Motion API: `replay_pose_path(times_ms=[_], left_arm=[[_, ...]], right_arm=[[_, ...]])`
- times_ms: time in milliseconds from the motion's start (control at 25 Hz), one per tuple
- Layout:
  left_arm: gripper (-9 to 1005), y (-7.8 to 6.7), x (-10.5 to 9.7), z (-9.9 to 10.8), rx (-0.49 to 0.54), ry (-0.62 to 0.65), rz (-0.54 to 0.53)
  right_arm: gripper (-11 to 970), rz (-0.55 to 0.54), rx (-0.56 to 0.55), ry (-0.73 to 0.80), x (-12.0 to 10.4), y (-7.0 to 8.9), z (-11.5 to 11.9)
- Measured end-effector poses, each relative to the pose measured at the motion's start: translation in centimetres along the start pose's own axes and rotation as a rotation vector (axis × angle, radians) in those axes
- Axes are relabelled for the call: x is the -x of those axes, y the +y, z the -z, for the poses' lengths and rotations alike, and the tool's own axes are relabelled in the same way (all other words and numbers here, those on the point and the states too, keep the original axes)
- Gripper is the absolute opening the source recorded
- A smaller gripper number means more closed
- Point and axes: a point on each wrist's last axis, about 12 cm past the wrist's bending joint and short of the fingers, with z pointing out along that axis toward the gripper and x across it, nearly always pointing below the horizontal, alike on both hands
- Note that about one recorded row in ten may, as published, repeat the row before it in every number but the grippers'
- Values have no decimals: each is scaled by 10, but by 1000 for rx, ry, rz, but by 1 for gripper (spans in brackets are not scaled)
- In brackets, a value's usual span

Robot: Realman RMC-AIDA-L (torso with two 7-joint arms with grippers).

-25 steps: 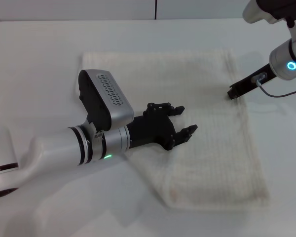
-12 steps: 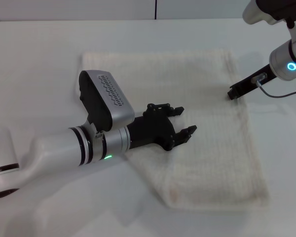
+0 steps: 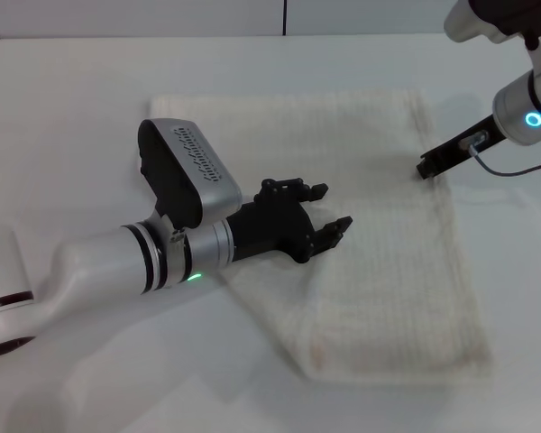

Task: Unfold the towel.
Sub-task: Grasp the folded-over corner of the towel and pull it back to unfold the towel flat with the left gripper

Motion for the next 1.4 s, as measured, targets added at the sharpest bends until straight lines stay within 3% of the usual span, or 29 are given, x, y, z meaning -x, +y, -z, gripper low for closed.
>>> replay_pose_path(times_ms=[1120, 1400], left_arm=[[397, -4, -6, 4, -11, 9, -6], [215, -5, -7, 7, -11, -14, 1]], right_arm=[[-1, 6, -11, 3, 0, -2, 1], [-1, 6, -7, 9, -1, -1, 0]])
